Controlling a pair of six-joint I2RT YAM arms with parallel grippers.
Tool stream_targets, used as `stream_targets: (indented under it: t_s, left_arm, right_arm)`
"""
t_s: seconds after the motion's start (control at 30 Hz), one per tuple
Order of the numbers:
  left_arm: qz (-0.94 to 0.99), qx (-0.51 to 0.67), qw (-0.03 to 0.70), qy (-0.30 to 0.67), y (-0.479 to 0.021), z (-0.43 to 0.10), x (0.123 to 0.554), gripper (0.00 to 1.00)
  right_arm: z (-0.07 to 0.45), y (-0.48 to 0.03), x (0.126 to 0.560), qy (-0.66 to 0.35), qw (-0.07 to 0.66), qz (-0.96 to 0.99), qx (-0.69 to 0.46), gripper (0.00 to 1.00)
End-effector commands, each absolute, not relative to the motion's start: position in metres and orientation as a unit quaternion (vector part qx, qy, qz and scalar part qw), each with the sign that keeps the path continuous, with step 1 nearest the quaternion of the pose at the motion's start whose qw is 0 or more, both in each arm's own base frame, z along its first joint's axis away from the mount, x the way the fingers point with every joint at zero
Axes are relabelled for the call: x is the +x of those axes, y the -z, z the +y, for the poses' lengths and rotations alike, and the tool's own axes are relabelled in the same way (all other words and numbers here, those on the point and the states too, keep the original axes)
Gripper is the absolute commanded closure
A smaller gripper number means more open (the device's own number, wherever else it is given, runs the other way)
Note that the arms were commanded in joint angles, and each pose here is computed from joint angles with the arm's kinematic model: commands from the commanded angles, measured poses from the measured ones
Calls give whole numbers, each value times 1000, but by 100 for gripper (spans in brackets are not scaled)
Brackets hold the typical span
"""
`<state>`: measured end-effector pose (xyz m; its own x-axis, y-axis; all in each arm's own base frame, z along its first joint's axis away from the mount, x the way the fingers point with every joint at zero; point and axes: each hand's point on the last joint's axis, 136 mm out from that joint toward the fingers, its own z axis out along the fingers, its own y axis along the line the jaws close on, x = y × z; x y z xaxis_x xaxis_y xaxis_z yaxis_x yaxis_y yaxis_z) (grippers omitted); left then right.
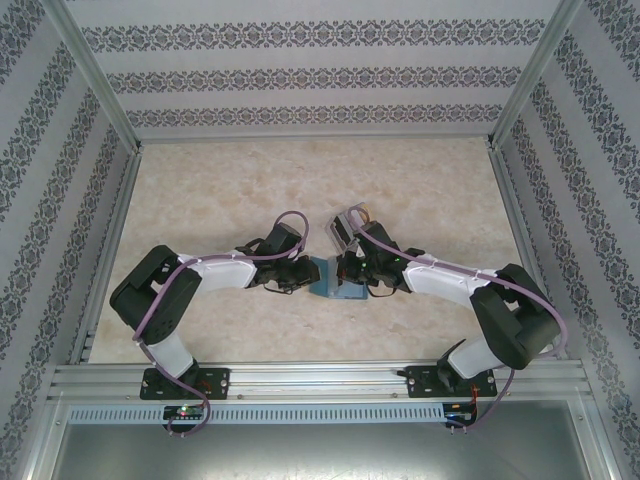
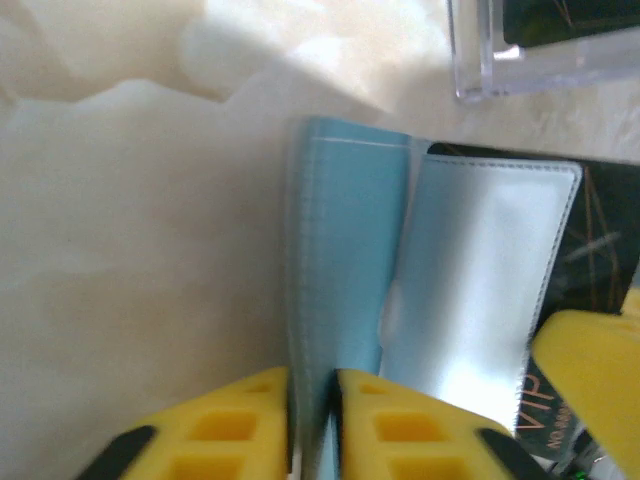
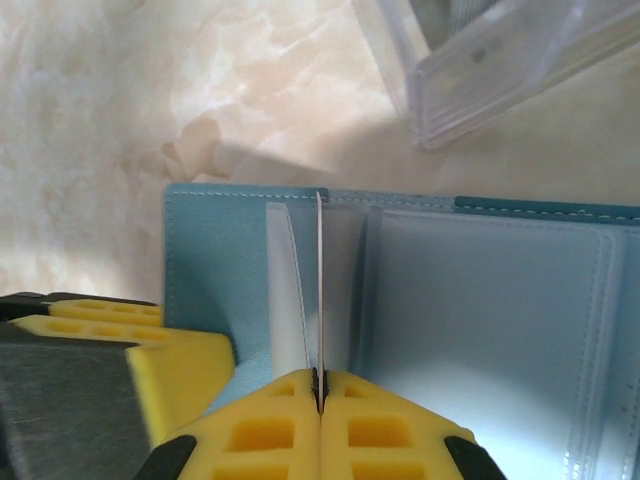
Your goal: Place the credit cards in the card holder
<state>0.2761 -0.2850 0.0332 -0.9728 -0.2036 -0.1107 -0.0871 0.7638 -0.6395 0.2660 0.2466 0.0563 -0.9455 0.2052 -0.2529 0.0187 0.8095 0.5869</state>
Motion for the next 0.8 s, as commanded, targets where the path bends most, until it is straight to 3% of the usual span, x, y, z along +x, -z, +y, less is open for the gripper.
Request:
stream_targets:
  t_s: [0.0,0.13,0.33,0.67,0.77]
  left_arm:
    - [943,-84,84,310,-24,-274,275,94]
    - [944,-88,73,308,-15,-276,274,100]
    - [942,-94,74,313,-15,-276,273,99]
    - [954,-102,109,261,-32,-249,271,73]
    - [955,-102,123,252,-38,-242,271,70]
  right_arm:
    - [259,-72,268,-342,158,925,57,100]
    - [264,-81,270,-357,161,918,58,100]
    - [268,-70,269,-348,151,923,60,100]
    - [257,-41,266,-319,136,935,76,100]
    - [255,-40,266,-317,136,935,78,100]
